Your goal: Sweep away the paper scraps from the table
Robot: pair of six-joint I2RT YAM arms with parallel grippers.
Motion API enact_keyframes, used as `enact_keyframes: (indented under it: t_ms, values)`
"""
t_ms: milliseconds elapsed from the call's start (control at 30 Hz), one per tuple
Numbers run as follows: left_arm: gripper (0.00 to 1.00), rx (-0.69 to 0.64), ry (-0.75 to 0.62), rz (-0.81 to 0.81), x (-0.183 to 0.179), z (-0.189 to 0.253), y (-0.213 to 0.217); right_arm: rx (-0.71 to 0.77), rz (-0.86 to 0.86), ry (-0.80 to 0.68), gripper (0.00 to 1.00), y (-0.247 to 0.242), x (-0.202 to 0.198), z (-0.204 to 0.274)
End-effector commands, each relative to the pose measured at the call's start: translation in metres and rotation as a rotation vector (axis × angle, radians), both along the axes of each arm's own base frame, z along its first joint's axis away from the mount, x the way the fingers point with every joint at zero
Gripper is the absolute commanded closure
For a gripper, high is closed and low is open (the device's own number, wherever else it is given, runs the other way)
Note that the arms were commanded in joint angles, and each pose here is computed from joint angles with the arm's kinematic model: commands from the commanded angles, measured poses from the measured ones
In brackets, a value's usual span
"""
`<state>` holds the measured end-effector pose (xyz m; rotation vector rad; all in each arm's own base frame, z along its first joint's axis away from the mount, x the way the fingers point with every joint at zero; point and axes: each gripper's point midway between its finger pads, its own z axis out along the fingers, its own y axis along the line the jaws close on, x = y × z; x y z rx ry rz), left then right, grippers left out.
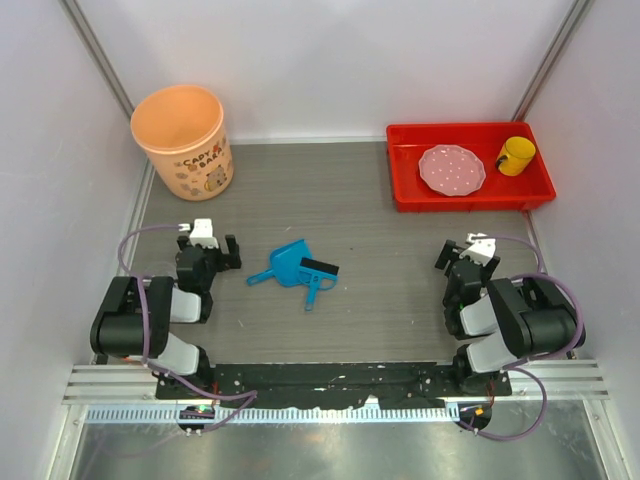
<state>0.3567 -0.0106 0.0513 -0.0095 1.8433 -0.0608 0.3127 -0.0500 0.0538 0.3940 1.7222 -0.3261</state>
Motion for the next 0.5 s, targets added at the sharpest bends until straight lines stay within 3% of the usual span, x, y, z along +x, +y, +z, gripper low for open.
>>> enact_keyframes:
  t_ms: [0, 467]
  values:
    - [0.0, 0.018, -0.192, 0.0, 0.02, 0.047, 0.002, -0.002, 0.03, -0.259, 0.17, 0.004, 0.019, 0.062]
    - [0.0, 0.019, -0.142, -0.037, 0.025, 0.042, -0.003, -0.021, 0.104, -0.206, 0.17, 0.016, 0.035, 0.051]
